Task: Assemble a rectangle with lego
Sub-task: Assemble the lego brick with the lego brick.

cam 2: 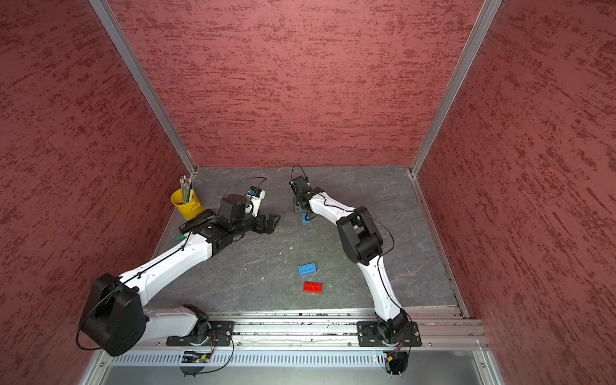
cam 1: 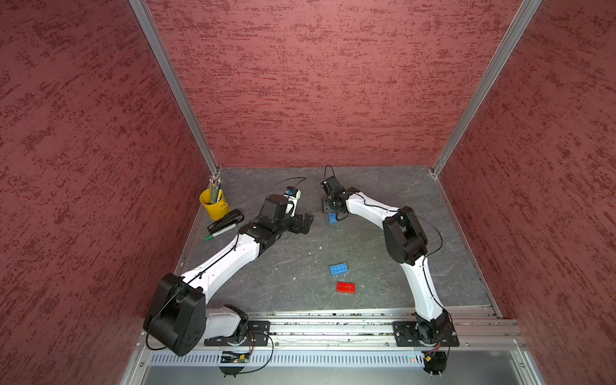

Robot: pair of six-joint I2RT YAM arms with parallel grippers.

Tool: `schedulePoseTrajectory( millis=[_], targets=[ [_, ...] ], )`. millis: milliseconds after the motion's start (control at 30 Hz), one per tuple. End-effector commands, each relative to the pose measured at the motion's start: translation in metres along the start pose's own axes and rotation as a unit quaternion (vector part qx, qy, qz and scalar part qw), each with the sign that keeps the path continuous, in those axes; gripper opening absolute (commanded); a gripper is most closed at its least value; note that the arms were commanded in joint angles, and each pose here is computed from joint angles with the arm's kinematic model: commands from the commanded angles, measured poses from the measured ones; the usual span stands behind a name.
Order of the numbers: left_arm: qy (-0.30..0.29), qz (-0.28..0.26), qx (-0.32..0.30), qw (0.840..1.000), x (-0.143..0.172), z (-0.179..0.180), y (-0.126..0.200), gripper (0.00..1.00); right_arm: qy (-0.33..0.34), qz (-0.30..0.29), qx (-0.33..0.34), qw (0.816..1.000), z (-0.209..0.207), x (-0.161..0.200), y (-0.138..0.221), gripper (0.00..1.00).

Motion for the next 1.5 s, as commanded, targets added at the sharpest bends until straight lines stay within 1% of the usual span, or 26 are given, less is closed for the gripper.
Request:
schedulePoseTrajectory(
  millis=[0,167,433,767,1033,1267,1467],
  targets=[
    [0.000,-0.005,0.002,1.000,-0.007,-0.002,0.002,1.00,0.037,0.064,0.009,0.997,-0.001,0.041,-0.024,0.54],
    [0.001,-0.004,0.001,1.000,-0.007,-0.001,0.001,1.00,0.053,0.078,0.003,0.996,-0.002,0.051,-0.028,0.54],
    [0.000,-0.001,-0.003,1.000,-0.006,0.000,-0.001,1.00,0.044,0.082,0.001,0.996,-0.003,0.060,-0.034,0.53],
    [-0.001,0.002,-0.005,1.000,-0.005,0.001,-0.003,1.00,0.018,0.043,0.008,0.999,-0.009,0.061,-0.028,0.50],
    [-0.001,0.002,-0.008,1.000,-0.006,0.002,-0.004,1.00,-0.004,0.017,0.004,1.000,-0.011,0.066,-0.020,0.49],
    [-0.001,0.005,-0.012,1.000,-0.004,0.004,-0.005,1.00,-0.013,0.021,-0.002,1.000,-0.011,0.075,-0.021,0.49],
    [-0.003,0.006,-0.014,1.000,-0.003,0.005,-0.006,1.00,-0.035,0.027,-0.033,0.999,-0.003,0.086,-0.027,0.49]
  ],
)
Point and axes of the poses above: each gripper's point midway between its finger pads, its own y axis back along the fingers, its own z axis along the line the jaws close on, x = y × z, the point moved 5 cm from there along y, back along the fingers, and after that the axes turned 13 degrees about y, right-handed, at the moved point
